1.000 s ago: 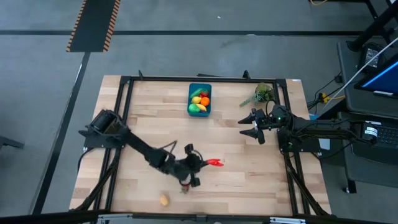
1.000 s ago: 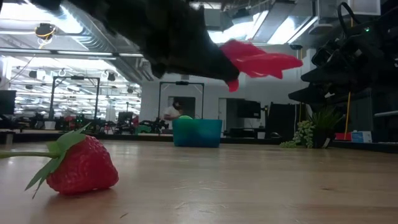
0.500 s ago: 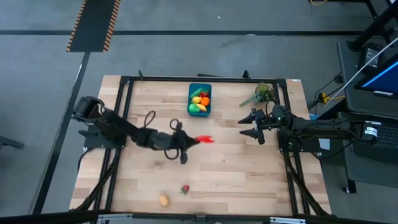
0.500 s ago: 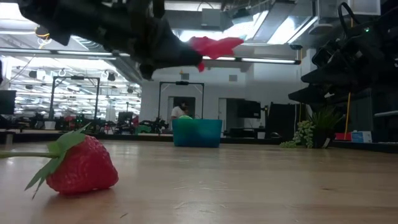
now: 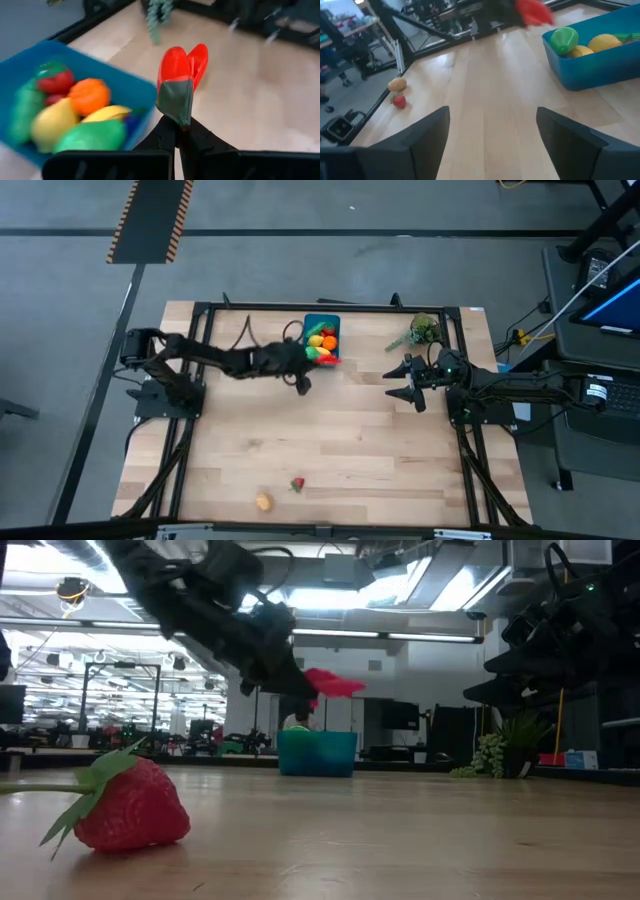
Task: Pick and placing Produce into tupperware
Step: Put the chili pepper into the blue bin
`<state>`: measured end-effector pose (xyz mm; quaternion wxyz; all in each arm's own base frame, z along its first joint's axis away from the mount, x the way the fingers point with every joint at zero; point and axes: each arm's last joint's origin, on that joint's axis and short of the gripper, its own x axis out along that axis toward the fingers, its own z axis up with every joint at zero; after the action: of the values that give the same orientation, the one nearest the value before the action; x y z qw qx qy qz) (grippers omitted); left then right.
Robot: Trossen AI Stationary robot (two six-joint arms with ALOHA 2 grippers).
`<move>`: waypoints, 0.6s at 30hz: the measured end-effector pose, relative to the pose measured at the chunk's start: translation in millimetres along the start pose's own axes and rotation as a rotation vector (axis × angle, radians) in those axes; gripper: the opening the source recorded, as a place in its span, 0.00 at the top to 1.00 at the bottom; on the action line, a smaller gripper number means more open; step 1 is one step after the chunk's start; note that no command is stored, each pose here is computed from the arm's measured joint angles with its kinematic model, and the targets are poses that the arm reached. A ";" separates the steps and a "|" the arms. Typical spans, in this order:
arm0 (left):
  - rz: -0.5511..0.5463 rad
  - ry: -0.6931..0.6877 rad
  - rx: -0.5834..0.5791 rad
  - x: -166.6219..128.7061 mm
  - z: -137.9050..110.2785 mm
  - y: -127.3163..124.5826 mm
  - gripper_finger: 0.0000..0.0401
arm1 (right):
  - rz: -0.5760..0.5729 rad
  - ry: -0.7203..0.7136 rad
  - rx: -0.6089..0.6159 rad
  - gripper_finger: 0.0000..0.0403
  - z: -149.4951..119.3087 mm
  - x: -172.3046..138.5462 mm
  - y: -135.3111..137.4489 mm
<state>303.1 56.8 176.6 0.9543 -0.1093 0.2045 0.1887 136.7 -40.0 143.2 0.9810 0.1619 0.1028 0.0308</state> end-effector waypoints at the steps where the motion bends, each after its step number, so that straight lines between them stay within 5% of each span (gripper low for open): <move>1: 0.022 0.031 0.011 2.0 4.9 4.9 1.00 | -0.001 0.000 -0.009 0.26 -0.1 0.0 -0.1; 11: 0.193 0.228 0.084 4.4 64.8 48.3 1.00 | -0.045 -0.010 -0.053 0.26 0.3 -0.1 -1.3; 18: 0.158 0.305 0.134 23.0 70.6 67.7 1.00 | -0.101 -0.022 -0.063 0.26 0.7 -0.2 -2.9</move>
<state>319.8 145.5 220.9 0.8995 -0.0563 0.3671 0.2303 136.7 -43.0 143.0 0.9870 0.1257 0.0990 -0.0173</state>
